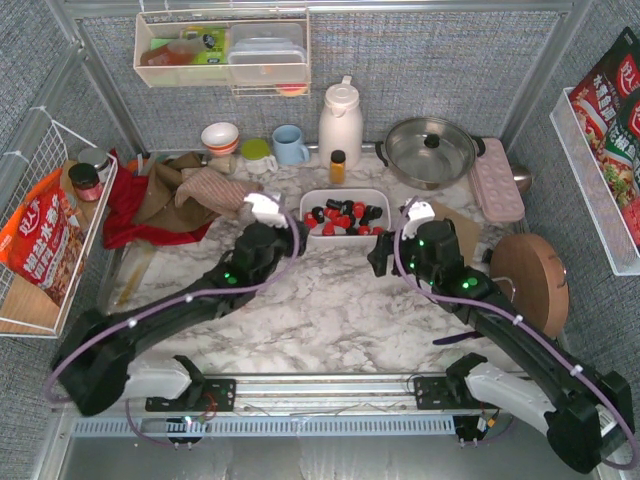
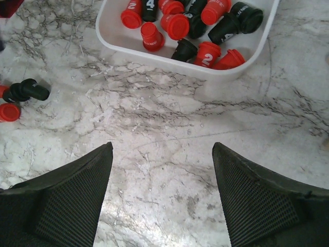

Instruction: Mix the coffee capsules in the storage basket

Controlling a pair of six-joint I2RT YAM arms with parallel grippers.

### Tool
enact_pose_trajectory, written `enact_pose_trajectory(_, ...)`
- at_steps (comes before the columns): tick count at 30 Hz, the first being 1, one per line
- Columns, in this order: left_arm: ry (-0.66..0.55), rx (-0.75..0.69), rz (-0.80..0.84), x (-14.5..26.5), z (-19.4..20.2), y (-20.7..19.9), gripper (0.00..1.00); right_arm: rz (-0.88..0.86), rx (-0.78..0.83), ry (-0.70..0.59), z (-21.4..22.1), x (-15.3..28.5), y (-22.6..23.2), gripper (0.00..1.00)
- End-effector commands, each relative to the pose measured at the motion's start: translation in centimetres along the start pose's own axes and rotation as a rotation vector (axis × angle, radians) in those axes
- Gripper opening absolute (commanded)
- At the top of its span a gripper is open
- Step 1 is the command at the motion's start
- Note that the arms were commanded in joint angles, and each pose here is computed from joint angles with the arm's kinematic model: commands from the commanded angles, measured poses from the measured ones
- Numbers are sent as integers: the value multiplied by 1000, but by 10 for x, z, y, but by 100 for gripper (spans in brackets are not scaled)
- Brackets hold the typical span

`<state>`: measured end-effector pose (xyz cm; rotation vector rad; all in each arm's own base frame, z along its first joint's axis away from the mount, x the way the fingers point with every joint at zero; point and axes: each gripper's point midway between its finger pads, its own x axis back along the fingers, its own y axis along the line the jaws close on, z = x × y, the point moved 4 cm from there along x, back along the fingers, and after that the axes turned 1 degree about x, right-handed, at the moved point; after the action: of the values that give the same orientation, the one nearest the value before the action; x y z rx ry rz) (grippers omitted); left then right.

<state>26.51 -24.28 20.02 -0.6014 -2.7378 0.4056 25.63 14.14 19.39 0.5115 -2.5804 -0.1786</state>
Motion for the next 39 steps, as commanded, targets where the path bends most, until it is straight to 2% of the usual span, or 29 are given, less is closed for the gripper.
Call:
enact_pose_trajectory(1,-107,-112,79,-44,-30,-30,37,69,39,19,3,20,-12,83)
enact_pose_trajectory(9,-133,-189,144,-126,-32,-65,37,220,37,-120,6,29,-39,83)
enact_pose_trajectory(16,-257,-164,81,-180,-51,-55,38,234,9,-172,14,23,-44,83)
enact_pose_trajectory(20,-212,-140,30,-204,-38,-40,39,215,-3,-162,15,20,-41,83)
enact_pose_trajectory(28,-100,-74,-11,-193,2,-20,51,179,-8,-125,15,17,-34,83)
enact_pose_trajectory(32,-63,-35,-5,-179,4,-20,57,178,-4,-124,13,19,-34,83)
enact_pose_trajectory(35,-51,-35,-27,-173,4,-16,73,178,2,-120,10,23,-33,83)
enact_pose_trajectory(39,-73,-30,-55,-159,-7,-12,83,170,4,-114,7,26,-31,84)
